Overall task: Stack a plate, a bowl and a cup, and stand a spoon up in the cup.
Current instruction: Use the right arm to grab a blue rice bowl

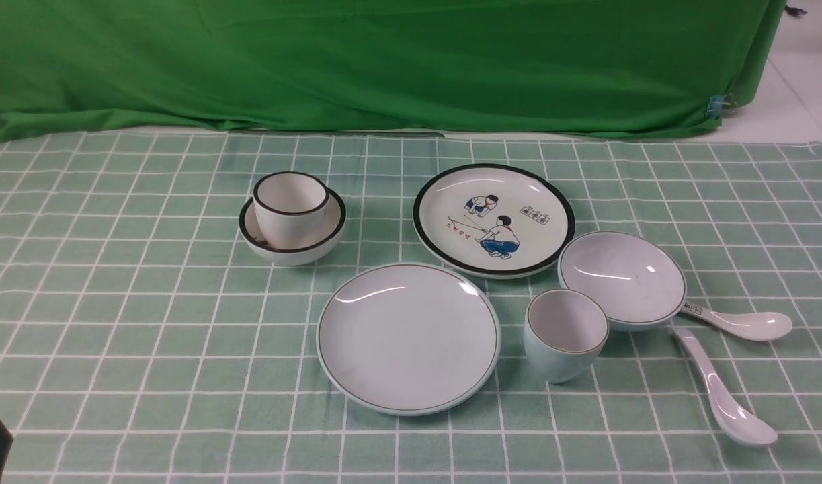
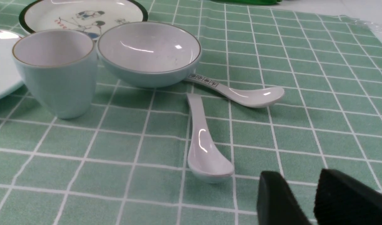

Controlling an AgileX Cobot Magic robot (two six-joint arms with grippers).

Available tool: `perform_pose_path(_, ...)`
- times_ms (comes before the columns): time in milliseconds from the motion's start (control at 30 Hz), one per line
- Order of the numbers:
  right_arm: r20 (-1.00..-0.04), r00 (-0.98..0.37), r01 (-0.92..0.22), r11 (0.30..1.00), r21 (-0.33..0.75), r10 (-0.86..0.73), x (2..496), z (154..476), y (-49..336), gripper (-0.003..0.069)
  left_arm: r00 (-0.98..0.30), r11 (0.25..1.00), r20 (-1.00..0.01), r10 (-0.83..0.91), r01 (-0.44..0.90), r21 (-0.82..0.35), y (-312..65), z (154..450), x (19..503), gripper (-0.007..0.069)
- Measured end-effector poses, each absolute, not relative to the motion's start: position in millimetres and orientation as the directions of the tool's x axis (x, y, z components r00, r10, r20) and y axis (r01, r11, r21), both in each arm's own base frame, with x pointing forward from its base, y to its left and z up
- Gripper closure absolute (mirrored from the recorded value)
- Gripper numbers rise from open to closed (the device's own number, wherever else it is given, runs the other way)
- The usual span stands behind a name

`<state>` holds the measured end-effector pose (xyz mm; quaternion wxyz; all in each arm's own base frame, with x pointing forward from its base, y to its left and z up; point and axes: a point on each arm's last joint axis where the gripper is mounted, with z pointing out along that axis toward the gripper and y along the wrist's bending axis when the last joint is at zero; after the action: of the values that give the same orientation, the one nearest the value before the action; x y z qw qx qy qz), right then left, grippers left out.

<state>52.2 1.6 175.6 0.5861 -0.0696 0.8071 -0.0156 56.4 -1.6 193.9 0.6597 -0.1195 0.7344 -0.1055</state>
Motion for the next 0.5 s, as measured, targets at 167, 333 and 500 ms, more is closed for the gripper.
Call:
perform_pose_path(167,-0.944,-0.303,-0.094,0.99,-0.107,-0.131,52,176,2,0.0417,0.056,0.723,-0.722,-0.69,0.007,-0.691,1,208,57,0.0608)
perform_pose_path(333,-0.944,-0.303,-0.094,0.99,-0.107,-0.131,52,176,2,0.0417,0.128,0.708,-0.7,-0.703,0.027,-0.706,5,214,56,0.0608)
perform_pose_path(500,-0.944,-0.303,-0.094,0.99,-0.107,-0.131,52,176,2,0.0417,-0.044,0.805,-0.807,-0.589,0.057,-0.59,-8,250,52,0.0608)
